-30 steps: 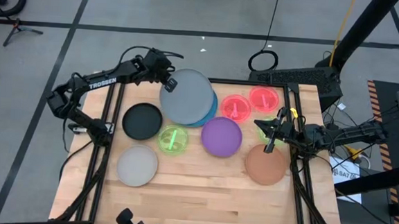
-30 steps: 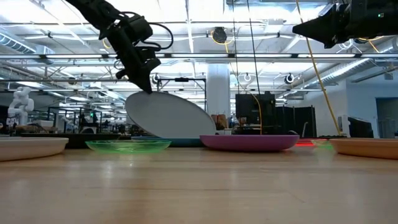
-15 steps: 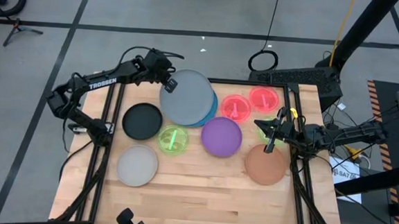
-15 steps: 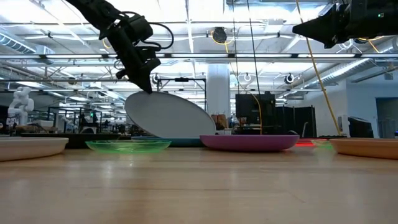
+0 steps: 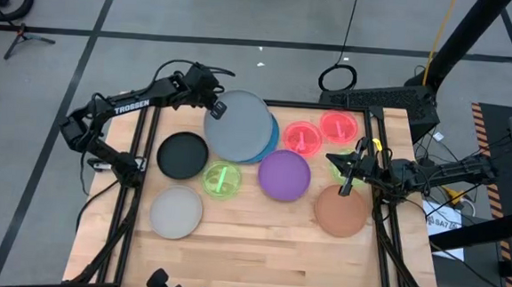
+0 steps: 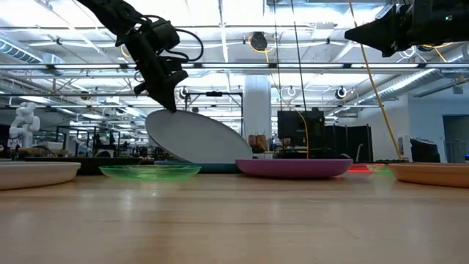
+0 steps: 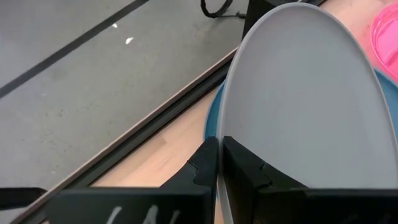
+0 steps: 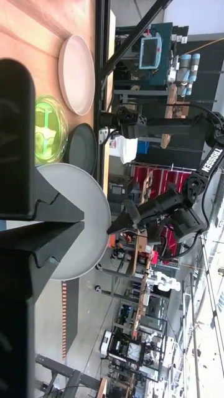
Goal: Stack plastic plates
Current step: Stack the gray plate on top of the blue plate
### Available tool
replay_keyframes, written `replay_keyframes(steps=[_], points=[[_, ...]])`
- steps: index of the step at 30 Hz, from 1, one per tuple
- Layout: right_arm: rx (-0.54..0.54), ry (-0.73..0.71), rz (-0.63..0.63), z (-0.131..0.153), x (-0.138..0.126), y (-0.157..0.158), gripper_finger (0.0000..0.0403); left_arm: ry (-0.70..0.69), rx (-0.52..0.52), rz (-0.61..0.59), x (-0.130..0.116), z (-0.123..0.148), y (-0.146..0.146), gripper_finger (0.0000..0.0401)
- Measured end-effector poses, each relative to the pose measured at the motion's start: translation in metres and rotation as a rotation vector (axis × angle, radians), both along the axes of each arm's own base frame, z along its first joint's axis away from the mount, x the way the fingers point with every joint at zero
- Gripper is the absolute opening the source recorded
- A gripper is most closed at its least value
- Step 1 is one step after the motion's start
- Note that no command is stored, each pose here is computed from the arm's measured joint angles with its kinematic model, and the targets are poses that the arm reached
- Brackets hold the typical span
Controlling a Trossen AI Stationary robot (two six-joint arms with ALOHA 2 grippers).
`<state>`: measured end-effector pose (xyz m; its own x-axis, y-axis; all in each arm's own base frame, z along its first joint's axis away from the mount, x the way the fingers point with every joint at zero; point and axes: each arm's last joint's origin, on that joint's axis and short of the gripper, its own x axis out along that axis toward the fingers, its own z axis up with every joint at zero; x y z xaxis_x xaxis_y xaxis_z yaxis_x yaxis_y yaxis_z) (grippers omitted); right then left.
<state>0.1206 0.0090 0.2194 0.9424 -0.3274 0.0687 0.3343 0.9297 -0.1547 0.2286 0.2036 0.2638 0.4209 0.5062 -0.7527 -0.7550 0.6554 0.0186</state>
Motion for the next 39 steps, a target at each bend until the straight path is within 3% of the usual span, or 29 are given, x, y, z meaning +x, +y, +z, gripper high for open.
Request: replay_keyframes(steps=[16,27,35,39], points=[[0.035,0.02,0.002,-0.003,0.0,0.0,0.0,-0.014,-0.014,0.014,0.0,0.0,0.0,0.0029],[-0.01,-0.046,-0.055,0.005,-0.001,-0.002,0.0,-0.017,-0.006,-0.005,0.0,0.001,0.001,0.015],[0.014,-0.18,-0.051,0.039,-0.005,-0.002,0.0,-0.031,-0.037,-0.28,0.03,0.0,-0.04,0.0161],[0.061,-0.213,0.059,0.052,-0.001,0.001,0.0,-0.016,-0.022,-0.44,0.05,0.0,-0.076,0.0161]])
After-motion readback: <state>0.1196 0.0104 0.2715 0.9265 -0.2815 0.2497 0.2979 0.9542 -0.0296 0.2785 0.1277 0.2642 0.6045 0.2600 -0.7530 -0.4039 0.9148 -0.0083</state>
